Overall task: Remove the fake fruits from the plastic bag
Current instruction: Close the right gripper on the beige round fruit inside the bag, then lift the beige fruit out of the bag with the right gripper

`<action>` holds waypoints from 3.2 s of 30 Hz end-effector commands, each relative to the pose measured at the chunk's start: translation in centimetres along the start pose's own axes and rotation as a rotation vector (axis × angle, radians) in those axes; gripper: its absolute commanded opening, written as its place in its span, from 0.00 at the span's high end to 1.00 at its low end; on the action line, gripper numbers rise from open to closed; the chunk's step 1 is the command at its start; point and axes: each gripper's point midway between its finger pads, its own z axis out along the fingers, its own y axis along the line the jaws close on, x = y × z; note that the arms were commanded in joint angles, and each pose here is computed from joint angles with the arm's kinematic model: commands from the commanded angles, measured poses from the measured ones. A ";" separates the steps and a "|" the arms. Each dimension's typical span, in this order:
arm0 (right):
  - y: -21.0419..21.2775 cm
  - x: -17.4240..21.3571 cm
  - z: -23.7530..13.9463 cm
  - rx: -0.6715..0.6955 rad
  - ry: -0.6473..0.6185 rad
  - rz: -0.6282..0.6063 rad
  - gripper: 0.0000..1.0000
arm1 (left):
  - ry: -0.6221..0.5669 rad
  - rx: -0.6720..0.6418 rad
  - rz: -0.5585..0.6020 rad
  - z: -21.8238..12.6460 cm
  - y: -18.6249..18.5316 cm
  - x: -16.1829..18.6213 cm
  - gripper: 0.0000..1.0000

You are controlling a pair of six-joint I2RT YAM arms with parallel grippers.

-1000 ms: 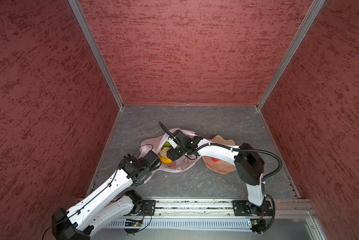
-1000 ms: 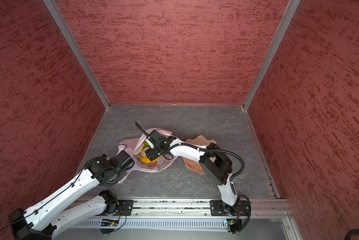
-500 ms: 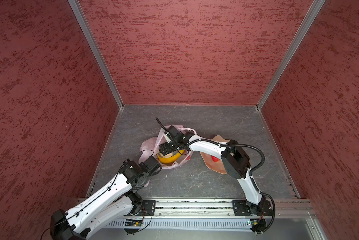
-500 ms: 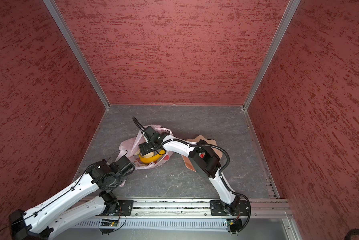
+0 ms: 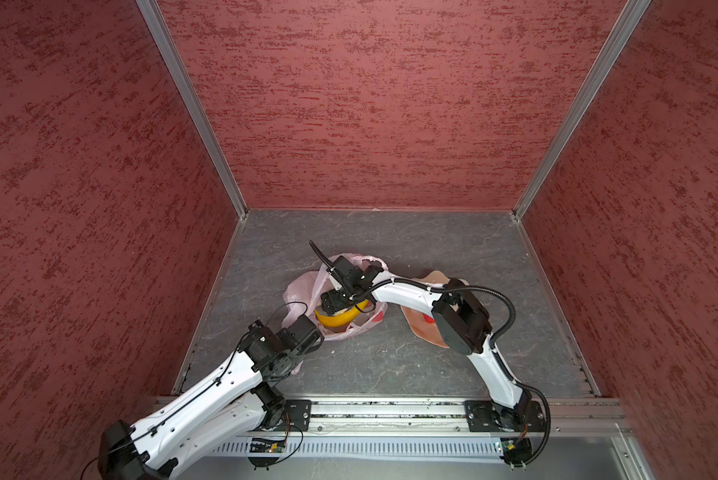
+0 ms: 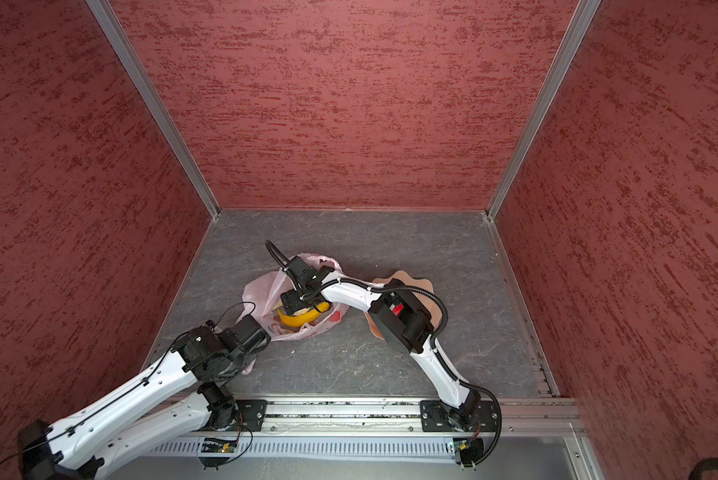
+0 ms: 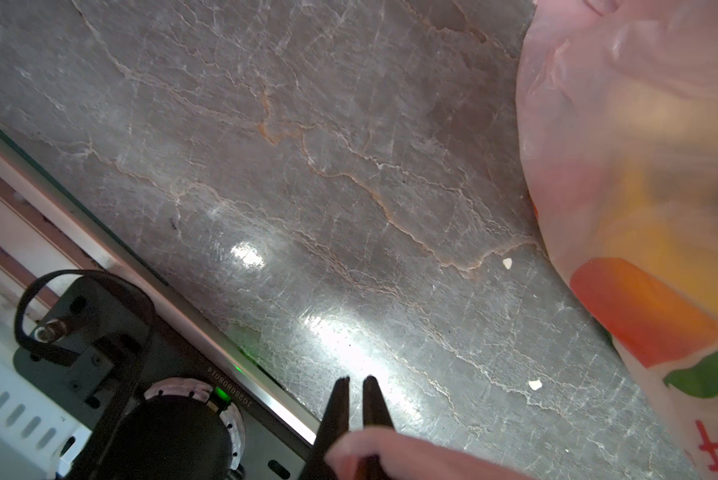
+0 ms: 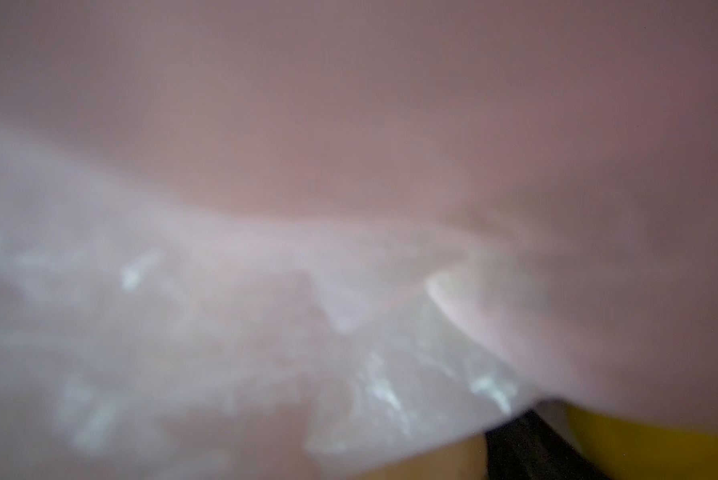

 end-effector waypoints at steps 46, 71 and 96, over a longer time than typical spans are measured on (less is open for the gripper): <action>1.5 1.2 -8.3 -0.120 -0.199 -0.288 0.66 | -0.101 0.107 0.049 -1.3 -4.6 -2.4 0.89; 3.7 -1.2 -17.4 -0.124 -0.359 -0.413 0.68 | -0.219 0.302 0.085 -6.4 -9.7 -6.6 0.88; 5.3 -12.4 -33.6 0.067 -0.780 -0.448 0.69 | -0.248 0.383 0.127 -6.9 -9.5 -6.5 0.88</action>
